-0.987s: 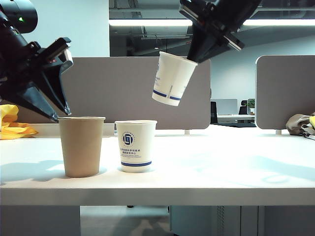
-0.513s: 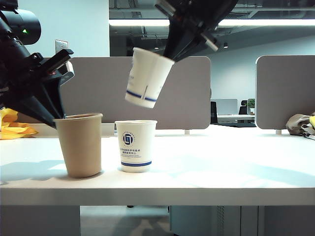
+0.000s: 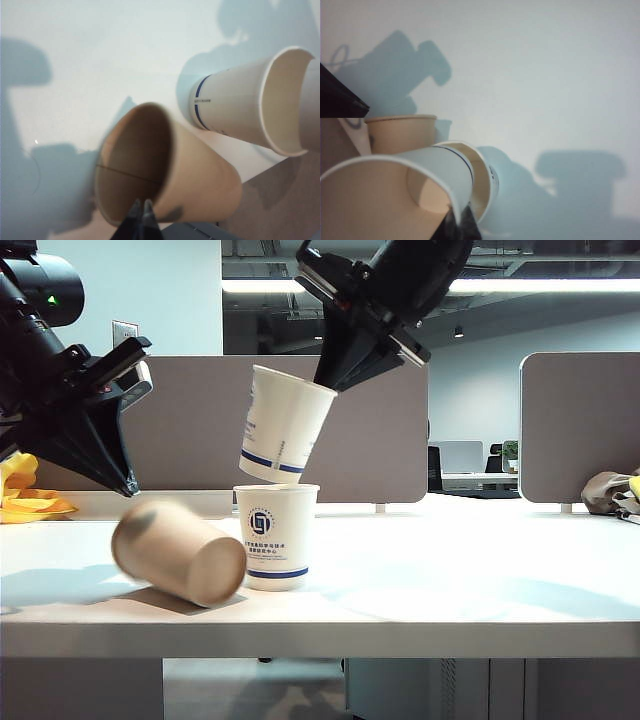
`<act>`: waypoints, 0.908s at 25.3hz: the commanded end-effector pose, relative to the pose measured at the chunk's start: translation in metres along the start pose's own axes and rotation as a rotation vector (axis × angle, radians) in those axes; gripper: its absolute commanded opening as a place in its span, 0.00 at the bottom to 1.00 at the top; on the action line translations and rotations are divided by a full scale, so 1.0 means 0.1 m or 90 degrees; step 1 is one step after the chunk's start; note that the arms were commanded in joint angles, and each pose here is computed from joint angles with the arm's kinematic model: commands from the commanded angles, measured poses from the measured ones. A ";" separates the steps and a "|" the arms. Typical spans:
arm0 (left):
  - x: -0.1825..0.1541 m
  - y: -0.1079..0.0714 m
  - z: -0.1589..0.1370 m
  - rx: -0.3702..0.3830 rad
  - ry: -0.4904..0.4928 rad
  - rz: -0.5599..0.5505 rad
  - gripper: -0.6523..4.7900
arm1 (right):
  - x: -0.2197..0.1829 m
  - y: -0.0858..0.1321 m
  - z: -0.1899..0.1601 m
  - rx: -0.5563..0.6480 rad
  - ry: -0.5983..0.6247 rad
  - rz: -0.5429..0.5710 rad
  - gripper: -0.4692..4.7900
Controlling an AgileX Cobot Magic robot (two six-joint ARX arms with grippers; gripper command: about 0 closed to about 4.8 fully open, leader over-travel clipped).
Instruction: Pick up all the paper cups on the table one by one and stack them together.
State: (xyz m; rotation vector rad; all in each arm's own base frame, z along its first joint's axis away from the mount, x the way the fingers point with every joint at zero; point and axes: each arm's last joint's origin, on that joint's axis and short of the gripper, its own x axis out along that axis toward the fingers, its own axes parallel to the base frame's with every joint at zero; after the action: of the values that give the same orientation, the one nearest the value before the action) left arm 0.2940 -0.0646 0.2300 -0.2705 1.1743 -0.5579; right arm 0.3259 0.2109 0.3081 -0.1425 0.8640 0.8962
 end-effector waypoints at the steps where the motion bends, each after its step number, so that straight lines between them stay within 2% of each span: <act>1: -0.02 -0.02 0.02 0.007 -0.009 -0.022 0.11 | -0.03 0.01 0.03 -0.008 -0.013 0.000 0.08; 12: -0.09 -0.07 0.07 0.016 -0.025 -0.034 0.12 | 0.19 -0.07 -0.03 0.006 0.024 0.000 0.08; 15: -0.14 -0.10 0.12 0.021 -0.033 -0.035 0.17 | 0.21 -0.08 -0.04 0.007 0.028 -0.002 0.08; 20: -0.21 -0.14 0.16 0.024 -0.034 -0.033 0.17 | 0.25 -0.10 -0.05 0.008 0.033 -0.003 0.08; 23: -0.21 -0.14 0.16 0.021 -0.029 -0.033 0.17 | 0.26 -0.11 -0.06 0.010 0.036 -0.008 0.16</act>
State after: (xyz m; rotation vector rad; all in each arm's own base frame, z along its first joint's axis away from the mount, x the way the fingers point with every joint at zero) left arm 0.3008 -0.0663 0.2578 -0.2846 1.1105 -0.6078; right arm 0.3383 0.2174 0.2806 -0.1554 0.9380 0.8798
